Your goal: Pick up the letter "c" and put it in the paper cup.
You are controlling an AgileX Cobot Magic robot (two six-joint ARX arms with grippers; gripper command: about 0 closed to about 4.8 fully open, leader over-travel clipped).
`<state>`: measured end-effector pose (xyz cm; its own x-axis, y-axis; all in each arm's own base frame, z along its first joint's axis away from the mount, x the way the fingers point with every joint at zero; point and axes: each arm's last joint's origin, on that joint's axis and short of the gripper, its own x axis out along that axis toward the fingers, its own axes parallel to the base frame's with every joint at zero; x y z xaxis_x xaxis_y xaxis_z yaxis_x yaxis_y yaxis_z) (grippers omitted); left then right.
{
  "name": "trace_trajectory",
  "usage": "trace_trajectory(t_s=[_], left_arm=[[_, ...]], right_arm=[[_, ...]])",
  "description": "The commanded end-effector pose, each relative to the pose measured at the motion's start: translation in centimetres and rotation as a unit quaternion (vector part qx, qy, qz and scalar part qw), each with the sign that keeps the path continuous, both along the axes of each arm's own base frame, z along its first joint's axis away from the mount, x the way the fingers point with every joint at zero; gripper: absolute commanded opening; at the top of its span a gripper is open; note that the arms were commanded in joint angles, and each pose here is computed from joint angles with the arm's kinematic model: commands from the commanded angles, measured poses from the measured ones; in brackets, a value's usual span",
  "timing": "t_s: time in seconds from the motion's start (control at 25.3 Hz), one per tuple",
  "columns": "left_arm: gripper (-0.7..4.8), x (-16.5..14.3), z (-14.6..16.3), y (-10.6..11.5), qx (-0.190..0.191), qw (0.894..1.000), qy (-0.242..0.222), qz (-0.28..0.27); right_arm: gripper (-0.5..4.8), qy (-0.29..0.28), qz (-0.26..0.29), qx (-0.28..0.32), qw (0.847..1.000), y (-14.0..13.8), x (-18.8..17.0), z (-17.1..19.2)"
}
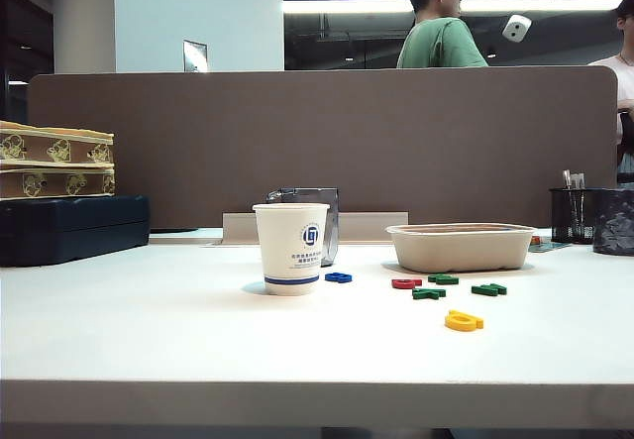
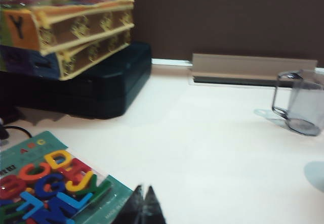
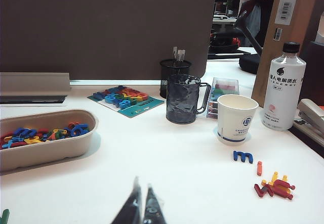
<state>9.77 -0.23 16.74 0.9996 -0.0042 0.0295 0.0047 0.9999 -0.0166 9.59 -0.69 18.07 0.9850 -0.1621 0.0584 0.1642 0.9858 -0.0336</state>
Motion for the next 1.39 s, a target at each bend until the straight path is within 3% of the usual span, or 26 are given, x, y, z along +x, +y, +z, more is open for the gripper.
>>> trace_trajectory(t_s=[0.04,1.39], left_arm=[[-0.06,-0.05,0.32,0.01,0.002,1.0,-0.012,-0.001],[-0.05,-0.04,0.22,-0.07,0.002,1.0,-0.007,-0.015]], right_arm=[[0.13,-0.023,0.001,0.002,1.0,0.03,-0.25,0.44],[0.13,-0.021,0.005,0.002,1.0,0.1,-0.24,0.41]])
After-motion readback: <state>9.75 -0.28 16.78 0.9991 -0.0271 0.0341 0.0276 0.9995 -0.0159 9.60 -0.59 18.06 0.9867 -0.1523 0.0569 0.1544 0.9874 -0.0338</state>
